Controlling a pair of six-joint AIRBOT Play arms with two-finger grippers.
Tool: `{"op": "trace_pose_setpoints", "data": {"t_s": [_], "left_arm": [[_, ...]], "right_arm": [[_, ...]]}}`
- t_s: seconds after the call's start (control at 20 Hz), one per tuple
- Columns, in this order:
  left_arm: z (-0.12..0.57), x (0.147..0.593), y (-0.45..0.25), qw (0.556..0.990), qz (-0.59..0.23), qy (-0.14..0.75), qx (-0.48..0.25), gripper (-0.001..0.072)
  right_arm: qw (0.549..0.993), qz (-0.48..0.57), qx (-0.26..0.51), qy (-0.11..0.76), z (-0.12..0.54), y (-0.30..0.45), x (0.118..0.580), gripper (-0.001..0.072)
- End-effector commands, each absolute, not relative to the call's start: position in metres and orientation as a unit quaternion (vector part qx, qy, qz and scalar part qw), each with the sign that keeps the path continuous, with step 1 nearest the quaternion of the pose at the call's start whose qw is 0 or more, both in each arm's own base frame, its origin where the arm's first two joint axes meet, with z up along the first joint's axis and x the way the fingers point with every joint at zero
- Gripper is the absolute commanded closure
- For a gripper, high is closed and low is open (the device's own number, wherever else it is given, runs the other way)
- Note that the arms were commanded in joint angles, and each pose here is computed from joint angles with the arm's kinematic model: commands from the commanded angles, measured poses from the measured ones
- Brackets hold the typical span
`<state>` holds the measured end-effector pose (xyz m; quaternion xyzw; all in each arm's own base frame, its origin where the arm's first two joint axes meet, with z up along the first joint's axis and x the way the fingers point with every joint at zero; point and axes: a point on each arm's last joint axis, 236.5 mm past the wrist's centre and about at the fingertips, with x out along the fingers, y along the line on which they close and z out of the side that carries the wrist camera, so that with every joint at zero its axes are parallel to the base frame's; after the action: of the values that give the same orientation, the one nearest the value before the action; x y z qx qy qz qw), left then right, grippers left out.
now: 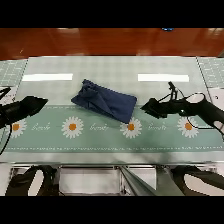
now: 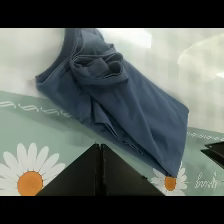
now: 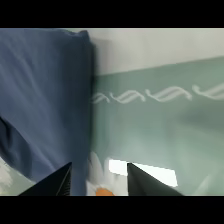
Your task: Fold the shirts.
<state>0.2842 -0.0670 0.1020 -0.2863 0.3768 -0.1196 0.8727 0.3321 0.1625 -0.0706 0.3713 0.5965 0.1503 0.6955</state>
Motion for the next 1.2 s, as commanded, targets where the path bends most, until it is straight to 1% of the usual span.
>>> {"op": "trace_pose_setpoints", "data": {"t_s": [0.0, 0.15, 0.3, 0.4, 0.45, 0.55, 0.6, 0.85, 0.95, 1.15], "left_arm": [[0.092, 0.283, -0.067, 0.871, -0.121, 0.385, -0.28, 0.0686], [0.092, 0.283, -0.067, 0.871, -0.121, 0.385, -0.28, 0.0685], [0.092, 0.283, -0.067, 0.871, -0.121, 0.385, -0.28, 0.0685], [0.092, 0.283, -0.067, 0.871, -0.121, 0.385, -0.28, 0.0686], [0.092, 0.283, -0.067, 0.871, -0.121, 0.385, -0.28, 0.0686], [0.092, 0.284, -0.066, 0.872, -0.12, 0.383, -0.281, 0.0685], [0.093, 0.285, -0.066, 0.873, -0.118, 0.381, -0.281, 0.0685], [0.093, 0.287, -0.064, 0.874, -0.116, 0.379, -0.282, 0.0686], [0.093, 0.286, -0.065, 0.874, -0.116, 0.379, -0.282, 0.0686], [0.093, 0.286, -0.064, 0.874, -0.116, 0.379, -0.281, 0.0685]], "right_arm": [[0.649, 0.181, 0.413, 0.612, -0.085, 0.2, 0.347, 0.0294], [0.641, 0.199, 0.403, 0.623, -0.087, 0.226, 0.355, 0.0294], [0.618, 0.206, 0.399, 0.646, -0.096, 0.244, 0.354, 0.0295], [0.614, 0.22, 0.391, 0.649, -0.095, 0.255, 0.356, 0.0314], [0.617, 0.228, 0.387, 0.646, -0.091, 0.26, 0.359, 0.0391], [0.634, 0.262, 0.365, 0.629, -0.076, 0.271, 0.368, 0.0665], [0.643, 0.287, 0.35, 0.618, -0.063, 0.279, 0.374, 0.0686], [0.674, 0.369, 0.286, 0.572, 0.021, 0.303, 0.407, 0.0687], [0.694, 0.378, 0.254, 0.558, 0.057, 0.301, 0.42, 0.0687], [0.747, 0.36, 0.19, 0.526, 0.117, 0.283, 0.445, 0.0687]]}}
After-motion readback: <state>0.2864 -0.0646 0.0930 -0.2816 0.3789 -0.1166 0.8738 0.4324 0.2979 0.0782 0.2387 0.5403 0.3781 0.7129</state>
